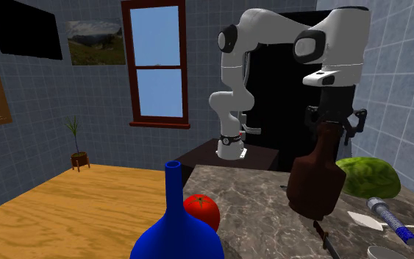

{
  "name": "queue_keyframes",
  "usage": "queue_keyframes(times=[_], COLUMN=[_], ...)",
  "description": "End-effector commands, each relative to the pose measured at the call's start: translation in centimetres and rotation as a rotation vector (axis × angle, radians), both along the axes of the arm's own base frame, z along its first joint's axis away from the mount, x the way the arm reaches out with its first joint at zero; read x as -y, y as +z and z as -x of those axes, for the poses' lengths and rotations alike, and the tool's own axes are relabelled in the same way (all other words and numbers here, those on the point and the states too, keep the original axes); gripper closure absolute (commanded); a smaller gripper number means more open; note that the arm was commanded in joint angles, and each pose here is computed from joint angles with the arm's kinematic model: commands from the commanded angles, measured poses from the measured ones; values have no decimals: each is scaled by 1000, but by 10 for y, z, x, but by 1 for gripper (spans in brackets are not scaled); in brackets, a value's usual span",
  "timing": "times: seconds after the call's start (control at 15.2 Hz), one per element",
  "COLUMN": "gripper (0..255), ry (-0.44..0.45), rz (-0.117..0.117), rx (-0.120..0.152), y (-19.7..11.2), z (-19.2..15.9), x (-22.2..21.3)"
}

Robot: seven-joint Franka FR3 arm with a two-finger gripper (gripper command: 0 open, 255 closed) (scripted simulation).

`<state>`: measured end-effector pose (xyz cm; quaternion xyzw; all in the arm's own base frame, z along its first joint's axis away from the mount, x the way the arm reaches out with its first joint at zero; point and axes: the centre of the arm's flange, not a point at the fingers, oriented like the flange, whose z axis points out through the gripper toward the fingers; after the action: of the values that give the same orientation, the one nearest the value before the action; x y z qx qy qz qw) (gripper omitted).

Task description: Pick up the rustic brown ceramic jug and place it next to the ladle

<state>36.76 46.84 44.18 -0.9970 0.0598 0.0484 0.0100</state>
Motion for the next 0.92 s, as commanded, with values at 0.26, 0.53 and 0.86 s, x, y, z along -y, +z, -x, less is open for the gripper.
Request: queue_keyframes(times=[0.26,0.53,0.86], gripper=[0,0,0], ry=[0,0,0], rz=[2,2,2], rx=[-2,-2,-2], y=[12,48,48], z=[0,-4,-4], x=[0,1,1])
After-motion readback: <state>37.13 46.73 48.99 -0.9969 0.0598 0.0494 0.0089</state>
